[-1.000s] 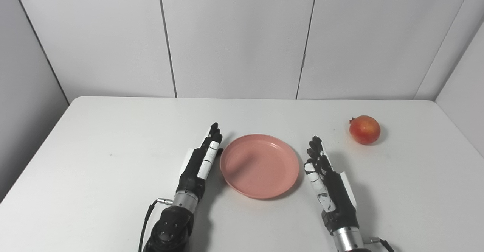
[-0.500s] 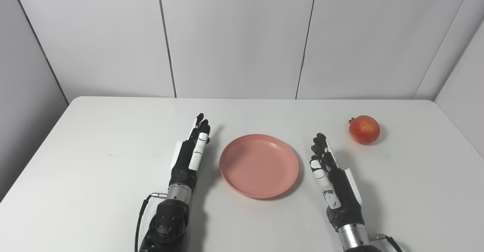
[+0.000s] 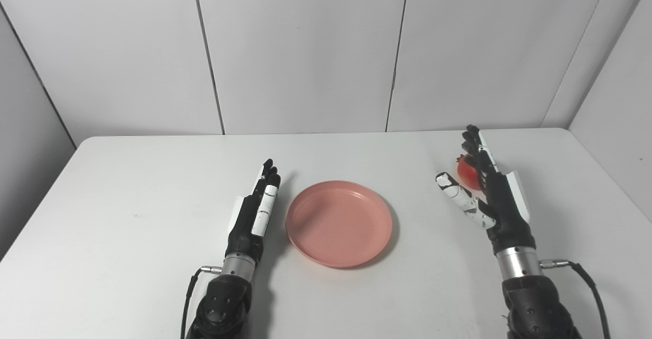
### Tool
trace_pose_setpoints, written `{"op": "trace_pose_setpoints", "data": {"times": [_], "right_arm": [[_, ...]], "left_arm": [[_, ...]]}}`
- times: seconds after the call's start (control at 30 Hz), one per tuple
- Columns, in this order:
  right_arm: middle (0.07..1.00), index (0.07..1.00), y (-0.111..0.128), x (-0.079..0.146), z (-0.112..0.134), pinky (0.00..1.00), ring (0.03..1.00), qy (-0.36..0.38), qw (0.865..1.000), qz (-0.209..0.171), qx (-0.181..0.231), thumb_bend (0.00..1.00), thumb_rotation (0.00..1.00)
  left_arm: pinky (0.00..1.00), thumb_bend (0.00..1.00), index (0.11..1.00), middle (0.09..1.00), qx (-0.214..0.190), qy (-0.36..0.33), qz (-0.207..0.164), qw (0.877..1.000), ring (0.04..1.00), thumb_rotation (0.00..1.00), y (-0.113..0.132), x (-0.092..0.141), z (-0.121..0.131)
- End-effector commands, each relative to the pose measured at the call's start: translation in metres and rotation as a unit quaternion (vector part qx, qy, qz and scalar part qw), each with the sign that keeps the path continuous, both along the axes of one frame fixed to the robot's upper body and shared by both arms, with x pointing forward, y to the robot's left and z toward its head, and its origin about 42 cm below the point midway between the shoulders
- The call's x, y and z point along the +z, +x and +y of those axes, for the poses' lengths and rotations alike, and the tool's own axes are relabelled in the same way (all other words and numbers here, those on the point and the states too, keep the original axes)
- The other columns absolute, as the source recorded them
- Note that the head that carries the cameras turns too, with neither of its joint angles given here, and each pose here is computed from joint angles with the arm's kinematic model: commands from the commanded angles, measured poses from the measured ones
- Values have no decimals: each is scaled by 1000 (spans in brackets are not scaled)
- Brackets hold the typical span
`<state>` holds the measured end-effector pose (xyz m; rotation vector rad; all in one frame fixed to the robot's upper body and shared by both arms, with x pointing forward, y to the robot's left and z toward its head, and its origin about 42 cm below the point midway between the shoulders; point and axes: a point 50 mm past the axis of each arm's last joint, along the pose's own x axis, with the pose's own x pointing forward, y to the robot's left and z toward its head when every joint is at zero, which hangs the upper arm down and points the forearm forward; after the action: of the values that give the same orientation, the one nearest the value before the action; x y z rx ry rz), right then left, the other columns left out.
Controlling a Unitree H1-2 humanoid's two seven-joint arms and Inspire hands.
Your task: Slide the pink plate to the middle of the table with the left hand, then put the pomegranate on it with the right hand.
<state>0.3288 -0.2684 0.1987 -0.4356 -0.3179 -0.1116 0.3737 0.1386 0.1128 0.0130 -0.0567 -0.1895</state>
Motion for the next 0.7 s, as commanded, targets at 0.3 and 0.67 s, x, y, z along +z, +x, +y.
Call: {"op": "trace_pose_setpoints", "data": {"times": [0.3, 0.67], "right_arm": [[926, 948, 38, 60, -55, 887, 916, -93, 991, -49, -80, 721, 568], [893, 911, 76, 74, -81, 807, 875, -179, 977, 1, -117, 852, 454]], "left_arm": [[979, 710, 1000, 1000, -28, -24, -29, 999, 1000, 1000, 5, 12, -10], [967, 697, 1000, 1000, -20, -3, -31, 999, 995, 1000, 6, 14, -6]]}}
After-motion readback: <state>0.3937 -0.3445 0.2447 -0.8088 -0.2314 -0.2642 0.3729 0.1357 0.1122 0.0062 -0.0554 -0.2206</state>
